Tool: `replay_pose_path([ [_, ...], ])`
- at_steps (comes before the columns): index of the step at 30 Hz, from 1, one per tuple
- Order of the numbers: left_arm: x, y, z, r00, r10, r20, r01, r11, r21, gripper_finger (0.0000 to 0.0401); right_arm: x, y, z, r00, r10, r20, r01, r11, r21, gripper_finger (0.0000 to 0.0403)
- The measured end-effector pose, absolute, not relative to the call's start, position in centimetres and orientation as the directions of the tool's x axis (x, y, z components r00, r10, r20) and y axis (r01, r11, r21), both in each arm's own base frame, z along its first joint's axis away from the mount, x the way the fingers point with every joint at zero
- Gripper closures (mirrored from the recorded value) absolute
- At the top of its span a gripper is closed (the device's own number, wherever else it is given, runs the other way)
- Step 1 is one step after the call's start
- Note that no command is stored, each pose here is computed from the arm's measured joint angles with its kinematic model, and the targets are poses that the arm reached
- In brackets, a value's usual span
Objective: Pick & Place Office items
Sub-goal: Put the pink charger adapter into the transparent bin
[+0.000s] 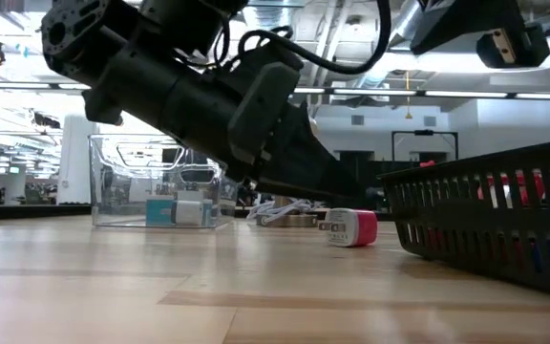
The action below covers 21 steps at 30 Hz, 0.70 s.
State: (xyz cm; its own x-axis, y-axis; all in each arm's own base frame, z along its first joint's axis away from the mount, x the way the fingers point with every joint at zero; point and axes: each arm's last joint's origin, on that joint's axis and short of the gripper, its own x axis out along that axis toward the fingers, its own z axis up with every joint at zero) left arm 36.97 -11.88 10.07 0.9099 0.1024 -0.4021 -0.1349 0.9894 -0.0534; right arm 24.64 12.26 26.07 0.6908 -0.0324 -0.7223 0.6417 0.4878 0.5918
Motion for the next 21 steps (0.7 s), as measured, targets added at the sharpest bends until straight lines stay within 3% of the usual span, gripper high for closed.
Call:
replay_pose_path([
  [13,37.8,-11.7,8.4,0.902,0.077,-0.425,-0.124,0.989,-0.085,0.0127,24.6,12.3,26.0,0.688,-0.032,-0.725,0.648,0.478,0.593,0.0403],
  [21,38.3,-10.7,7.7,0.894,0.112,-0.434,-0.181,0.976,-0.121,0.0145,24.6,12.3,26.1,0.689,-0.031,-0.724,0.650,0.467,0.599,0.0403],
])
